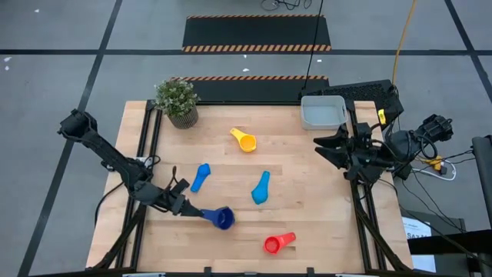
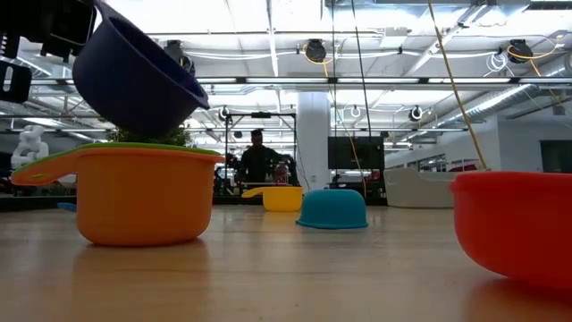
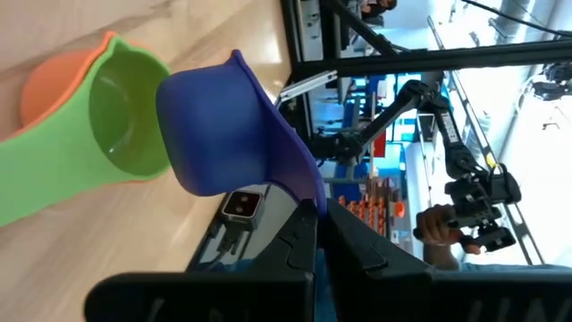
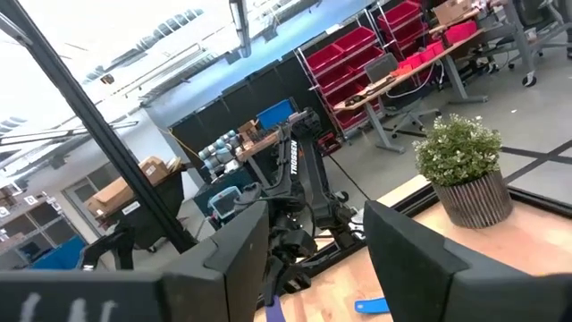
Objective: Nest measuring cups in basket
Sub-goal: Stack the dark blue measuring cup on the green measuring cup
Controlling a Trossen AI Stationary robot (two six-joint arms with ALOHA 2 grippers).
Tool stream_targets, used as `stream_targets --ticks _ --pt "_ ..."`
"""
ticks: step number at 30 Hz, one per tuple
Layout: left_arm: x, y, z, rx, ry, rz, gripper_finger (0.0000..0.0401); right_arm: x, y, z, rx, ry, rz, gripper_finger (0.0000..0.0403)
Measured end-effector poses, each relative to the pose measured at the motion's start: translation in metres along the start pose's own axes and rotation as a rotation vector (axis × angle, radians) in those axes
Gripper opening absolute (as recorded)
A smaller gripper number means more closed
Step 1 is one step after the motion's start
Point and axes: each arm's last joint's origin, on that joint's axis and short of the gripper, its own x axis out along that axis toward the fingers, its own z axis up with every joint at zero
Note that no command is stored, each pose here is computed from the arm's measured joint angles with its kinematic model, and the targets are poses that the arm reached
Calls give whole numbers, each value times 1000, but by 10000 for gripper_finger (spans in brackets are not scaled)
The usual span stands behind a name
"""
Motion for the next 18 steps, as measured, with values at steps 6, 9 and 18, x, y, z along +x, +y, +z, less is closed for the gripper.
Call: stream_targets --ticks 6,9,18 --pt "1 4 4 23 -19 42 8 0 -1 1 -21 -16 -31 180" --pt "1 6 5 33 -28 65 8 0 -1 1 -21 -22 -44 180" --pt "2 5 7 45 -27 51 8 0 -1 1 -18 -23 -44 180"
